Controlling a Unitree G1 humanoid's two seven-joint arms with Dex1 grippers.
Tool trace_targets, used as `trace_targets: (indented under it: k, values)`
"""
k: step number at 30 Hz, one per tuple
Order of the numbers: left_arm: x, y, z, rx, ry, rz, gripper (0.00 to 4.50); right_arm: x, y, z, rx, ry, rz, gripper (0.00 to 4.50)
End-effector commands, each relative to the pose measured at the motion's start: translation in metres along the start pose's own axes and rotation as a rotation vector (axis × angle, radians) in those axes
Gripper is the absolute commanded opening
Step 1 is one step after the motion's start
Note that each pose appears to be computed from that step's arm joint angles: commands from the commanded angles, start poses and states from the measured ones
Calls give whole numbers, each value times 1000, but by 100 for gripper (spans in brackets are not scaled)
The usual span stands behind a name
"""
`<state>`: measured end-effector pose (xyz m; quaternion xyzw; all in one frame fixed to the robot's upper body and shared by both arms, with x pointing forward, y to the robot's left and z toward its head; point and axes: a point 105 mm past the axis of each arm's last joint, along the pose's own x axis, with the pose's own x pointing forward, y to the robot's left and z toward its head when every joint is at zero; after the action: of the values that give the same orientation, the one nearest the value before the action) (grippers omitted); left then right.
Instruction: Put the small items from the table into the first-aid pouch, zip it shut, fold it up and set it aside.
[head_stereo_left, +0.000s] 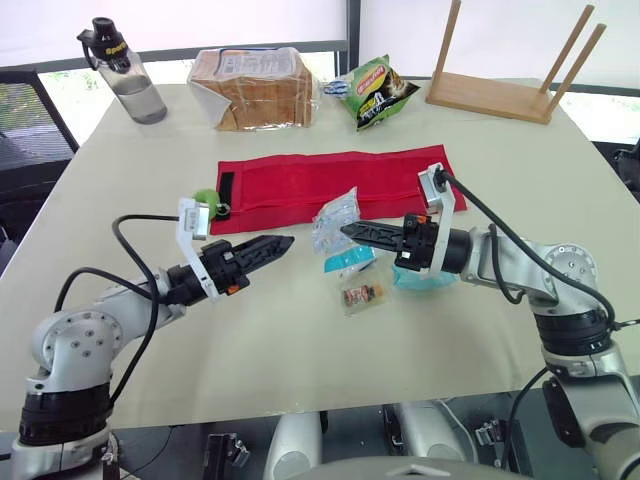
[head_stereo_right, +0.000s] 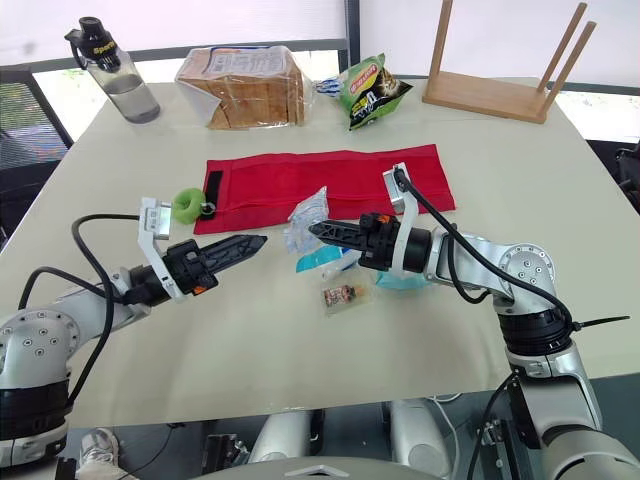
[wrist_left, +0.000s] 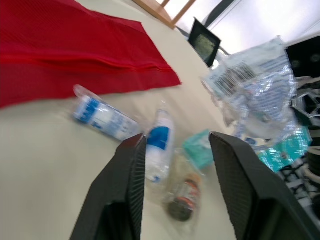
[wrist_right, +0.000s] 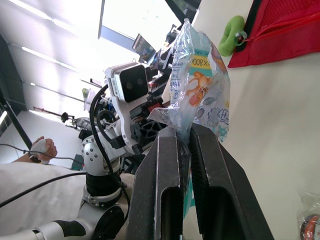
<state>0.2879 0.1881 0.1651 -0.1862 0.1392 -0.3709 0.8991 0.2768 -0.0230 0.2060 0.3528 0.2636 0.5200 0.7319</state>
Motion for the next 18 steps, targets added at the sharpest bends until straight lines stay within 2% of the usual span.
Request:
trace_targets:
  k: [1,5,9,15,18]
  values:
    - [3,33,9,355,72,164,210,-8,16,7,-33,-37,60,0]
    - [6,81,30,566,123,365,210,-12,19,4,-53,-34,68,0]
    - [9,121,46,744,265,493,210,-15,22,1,-70,-46,63,0]
    - [29,141,58,875,363,494,210,-16,22,1,-77,-81,46,0]
    - [43,137,56,851,368,424,210,-17,21,2,-77,-99,31,0]
